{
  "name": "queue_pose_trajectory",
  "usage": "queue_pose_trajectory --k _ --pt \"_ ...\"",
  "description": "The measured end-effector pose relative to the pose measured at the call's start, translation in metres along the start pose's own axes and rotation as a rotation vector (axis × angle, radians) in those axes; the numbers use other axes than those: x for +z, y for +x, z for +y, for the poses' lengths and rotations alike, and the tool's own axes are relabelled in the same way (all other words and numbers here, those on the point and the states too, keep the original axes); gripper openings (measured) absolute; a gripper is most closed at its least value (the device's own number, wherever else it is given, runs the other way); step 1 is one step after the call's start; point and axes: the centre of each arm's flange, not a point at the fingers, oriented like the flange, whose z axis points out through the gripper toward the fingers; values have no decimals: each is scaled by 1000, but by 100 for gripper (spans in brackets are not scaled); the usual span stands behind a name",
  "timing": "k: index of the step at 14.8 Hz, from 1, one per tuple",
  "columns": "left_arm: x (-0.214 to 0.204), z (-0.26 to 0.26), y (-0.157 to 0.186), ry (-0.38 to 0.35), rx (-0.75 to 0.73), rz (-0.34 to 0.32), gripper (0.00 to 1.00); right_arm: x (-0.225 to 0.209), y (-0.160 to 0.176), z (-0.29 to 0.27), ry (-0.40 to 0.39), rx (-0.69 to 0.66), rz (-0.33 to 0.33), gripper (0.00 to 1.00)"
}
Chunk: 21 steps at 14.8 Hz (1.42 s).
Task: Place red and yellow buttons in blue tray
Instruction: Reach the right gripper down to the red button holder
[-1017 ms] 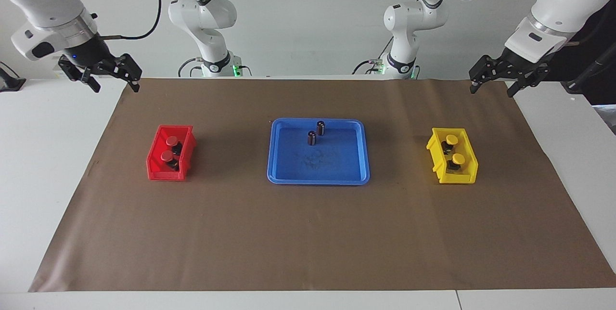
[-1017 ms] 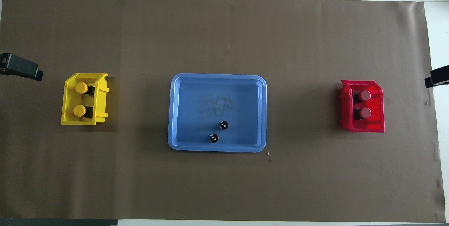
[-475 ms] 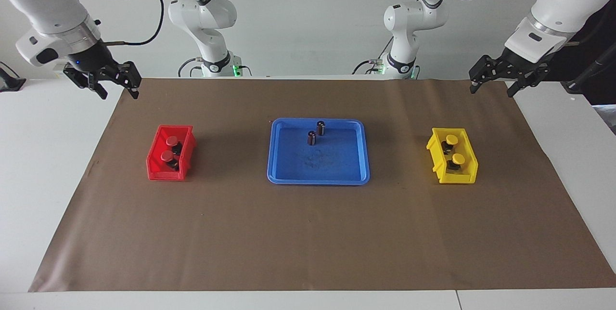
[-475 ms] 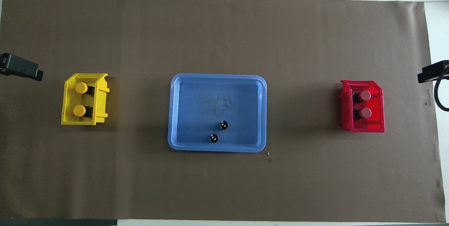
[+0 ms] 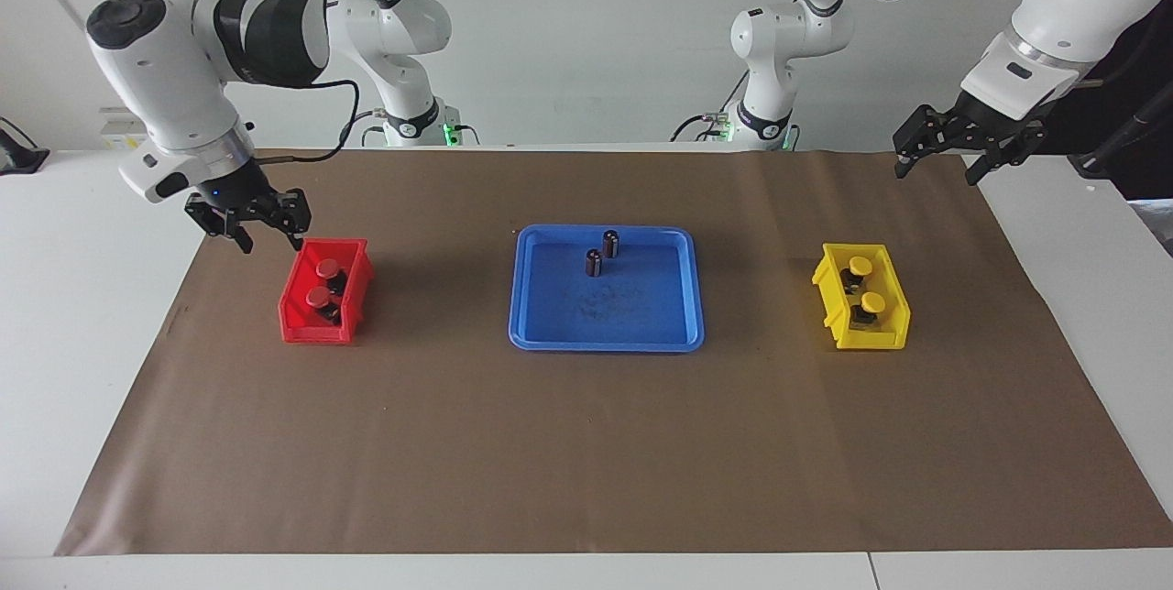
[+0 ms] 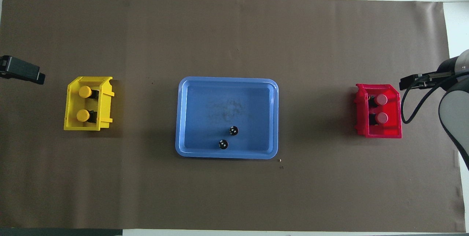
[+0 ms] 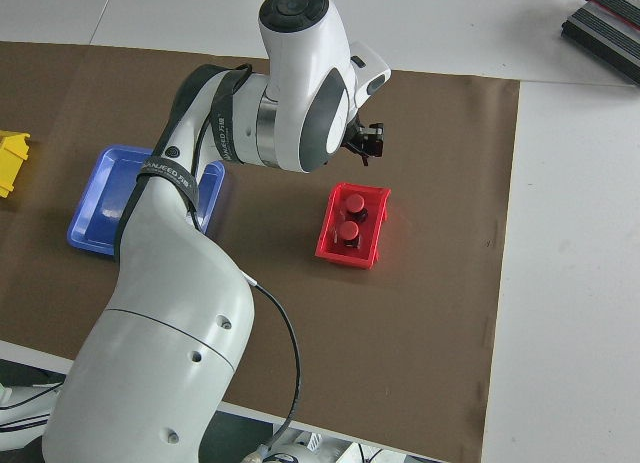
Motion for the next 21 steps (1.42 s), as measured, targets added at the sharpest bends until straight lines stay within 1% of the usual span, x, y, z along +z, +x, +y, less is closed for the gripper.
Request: queue_pose_trajectory --k 2,4,6,12,21 --pt "0 0 0 0 0 0 100 35 3 0 -5 0 14 70" --pt "0 0 0 0 0 0 100 67 -2 0 -6 1 18 69" --pt "0 0 0 0 0 0 100 84 -7 4 -7 8 16 69" --pt "0 0 0 0 -1 0 100 103 -14 1 -10 4 44 69" --pt "0 0 0 0 -1 0 100 123 -23 -2 -11 -7 57 67"
